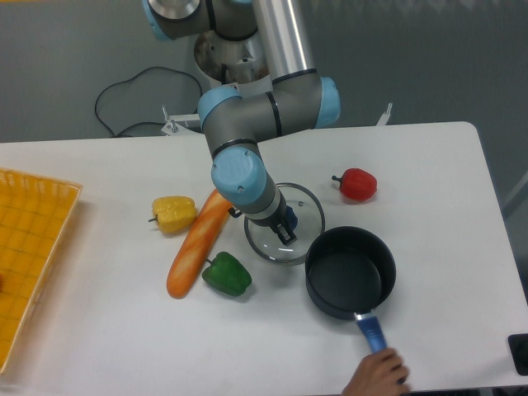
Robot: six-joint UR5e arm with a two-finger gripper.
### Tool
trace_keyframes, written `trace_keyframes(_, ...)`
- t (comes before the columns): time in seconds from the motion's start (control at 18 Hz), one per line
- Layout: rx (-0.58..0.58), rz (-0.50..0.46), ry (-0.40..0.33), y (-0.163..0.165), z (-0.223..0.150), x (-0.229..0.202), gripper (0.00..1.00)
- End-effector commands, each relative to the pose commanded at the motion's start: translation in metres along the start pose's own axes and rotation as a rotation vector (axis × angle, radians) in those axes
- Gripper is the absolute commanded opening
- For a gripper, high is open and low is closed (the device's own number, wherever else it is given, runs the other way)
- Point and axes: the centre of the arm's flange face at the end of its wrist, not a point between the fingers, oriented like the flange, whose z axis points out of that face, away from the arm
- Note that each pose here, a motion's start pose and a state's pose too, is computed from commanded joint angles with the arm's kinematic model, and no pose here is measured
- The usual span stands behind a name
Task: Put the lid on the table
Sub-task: 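Lower the glass lid onto the table and hold it there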
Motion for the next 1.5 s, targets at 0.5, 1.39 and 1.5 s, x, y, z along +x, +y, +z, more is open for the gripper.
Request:
trace_keyframes(0.5,-0.062,0.016,-0.008,-0.010,0.007,-0.003,0.61)
trace_keyframes(1.39,-0.125,0.024,0.012,-0.031,0.030,0.003,0.70)
trace_keyframes(1.5,-0.126,0.026,0.015,-0.033,0.032,0.002,0.79)
